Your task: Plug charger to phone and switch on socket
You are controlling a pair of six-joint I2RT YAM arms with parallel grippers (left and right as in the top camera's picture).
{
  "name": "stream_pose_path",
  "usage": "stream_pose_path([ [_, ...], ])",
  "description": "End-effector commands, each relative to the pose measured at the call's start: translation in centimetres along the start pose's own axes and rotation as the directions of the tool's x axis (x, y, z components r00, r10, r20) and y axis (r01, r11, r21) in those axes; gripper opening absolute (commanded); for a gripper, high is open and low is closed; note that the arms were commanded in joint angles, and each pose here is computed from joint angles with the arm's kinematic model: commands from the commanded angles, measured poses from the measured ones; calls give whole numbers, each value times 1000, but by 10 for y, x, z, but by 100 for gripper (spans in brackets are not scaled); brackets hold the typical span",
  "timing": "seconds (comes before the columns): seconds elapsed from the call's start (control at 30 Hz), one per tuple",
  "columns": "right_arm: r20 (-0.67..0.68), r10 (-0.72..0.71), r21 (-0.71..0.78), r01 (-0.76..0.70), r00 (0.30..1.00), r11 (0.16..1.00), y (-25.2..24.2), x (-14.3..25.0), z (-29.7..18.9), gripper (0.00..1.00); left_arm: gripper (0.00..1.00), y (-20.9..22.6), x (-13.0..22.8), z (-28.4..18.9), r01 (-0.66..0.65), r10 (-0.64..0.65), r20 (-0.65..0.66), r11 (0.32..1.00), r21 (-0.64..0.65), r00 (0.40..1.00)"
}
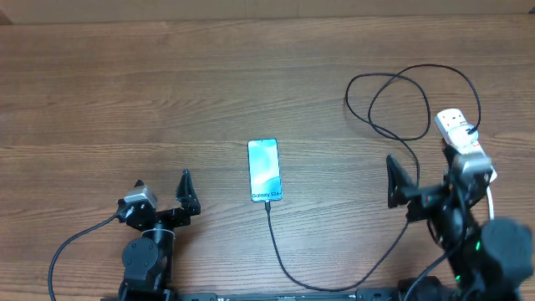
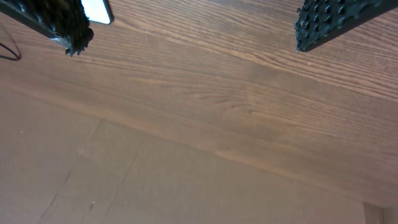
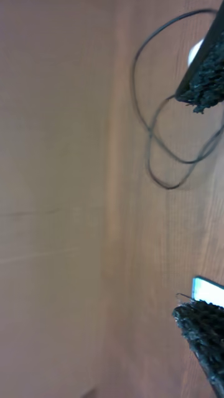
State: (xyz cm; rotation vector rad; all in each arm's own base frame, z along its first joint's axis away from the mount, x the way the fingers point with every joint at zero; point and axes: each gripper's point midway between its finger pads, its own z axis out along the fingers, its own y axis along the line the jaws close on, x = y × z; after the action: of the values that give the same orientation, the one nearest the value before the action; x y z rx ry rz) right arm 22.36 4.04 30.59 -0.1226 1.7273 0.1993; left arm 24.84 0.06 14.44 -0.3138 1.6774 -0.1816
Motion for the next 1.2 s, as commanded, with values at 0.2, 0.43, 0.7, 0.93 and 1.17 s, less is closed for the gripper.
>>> stream_pose_path([
  [0.2, 241, -38, -1, 39, 970, 999, -5, 25, -7, 100, 99, 1, 1, 0, -19, 19, -2, 1000, -5, 1000],
  [0.43, 261, -49, -12, 54, 964, 998, -12, 59, 10, 100, 100, 1, 1, 0, -19, 19, -2, 1000, -5, 1000],
  [0.7, 234, -41, -12, 45, 971, 999, -17, 91, 26, 100, 100, 1, 1, 0, -19, 19, -2, 1000, -5, 1000],
  [0.93, 218, 1, 11, -4, 976, 1000, -25, 110, 34, 100, 100, 1, 1, 0, -19, 19, -2, 1000, -5, 1000],
  [1.17, 235, 98, 136, -133, 967, 982, -51, 111, 32, 100, 100, 1, 1, 0, -19, 19, -2, 1000, -5, 1000],
])
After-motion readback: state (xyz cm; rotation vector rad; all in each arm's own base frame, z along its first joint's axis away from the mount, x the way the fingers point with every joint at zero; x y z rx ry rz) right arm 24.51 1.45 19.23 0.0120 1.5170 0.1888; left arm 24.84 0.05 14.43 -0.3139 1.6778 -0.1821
